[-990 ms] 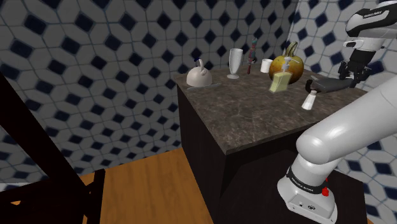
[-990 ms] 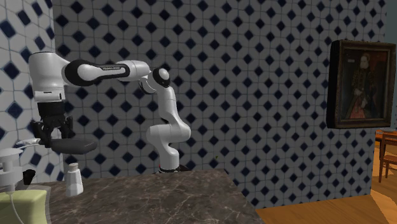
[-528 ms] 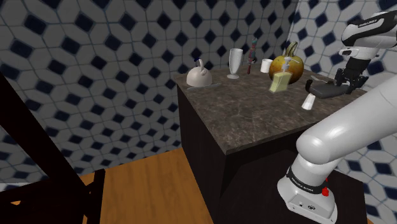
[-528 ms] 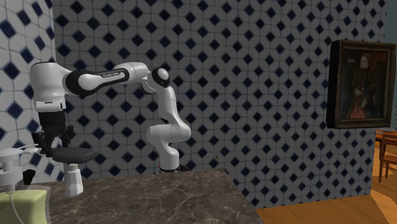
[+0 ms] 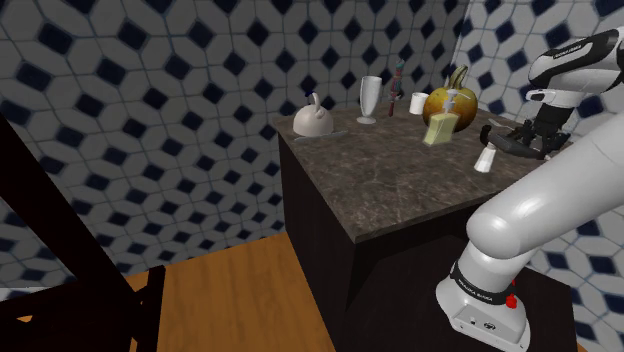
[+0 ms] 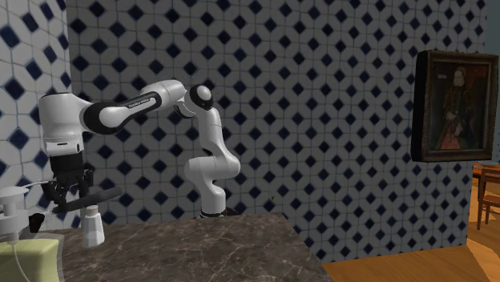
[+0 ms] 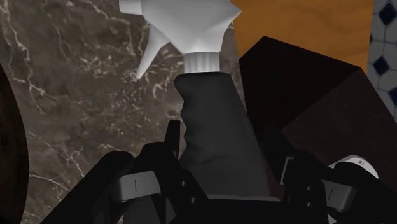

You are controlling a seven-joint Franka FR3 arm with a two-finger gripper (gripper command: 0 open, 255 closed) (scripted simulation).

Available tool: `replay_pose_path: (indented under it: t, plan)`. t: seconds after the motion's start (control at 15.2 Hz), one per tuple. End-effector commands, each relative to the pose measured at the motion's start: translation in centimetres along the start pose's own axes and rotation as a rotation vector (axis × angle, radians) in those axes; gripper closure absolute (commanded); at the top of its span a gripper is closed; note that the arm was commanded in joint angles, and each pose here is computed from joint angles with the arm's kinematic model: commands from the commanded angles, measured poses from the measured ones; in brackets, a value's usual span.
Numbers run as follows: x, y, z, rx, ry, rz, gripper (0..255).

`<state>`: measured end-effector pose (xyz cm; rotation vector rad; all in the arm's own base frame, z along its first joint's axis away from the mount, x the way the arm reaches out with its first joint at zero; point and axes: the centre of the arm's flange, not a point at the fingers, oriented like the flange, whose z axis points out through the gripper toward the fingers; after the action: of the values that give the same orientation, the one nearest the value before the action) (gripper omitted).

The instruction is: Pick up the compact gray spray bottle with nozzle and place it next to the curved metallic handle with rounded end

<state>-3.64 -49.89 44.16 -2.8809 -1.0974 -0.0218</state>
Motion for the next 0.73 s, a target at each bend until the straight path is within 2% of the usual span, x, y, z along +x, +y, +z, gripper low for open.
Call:
replay_pose_path:
  t: [0.0,0.66]
  plan:
    - [-0.1,0.1,1.1,0.000,0.000,0.000,255]
    - [-0.3,0.4,6.4,0.000,0.000,0.000,255]
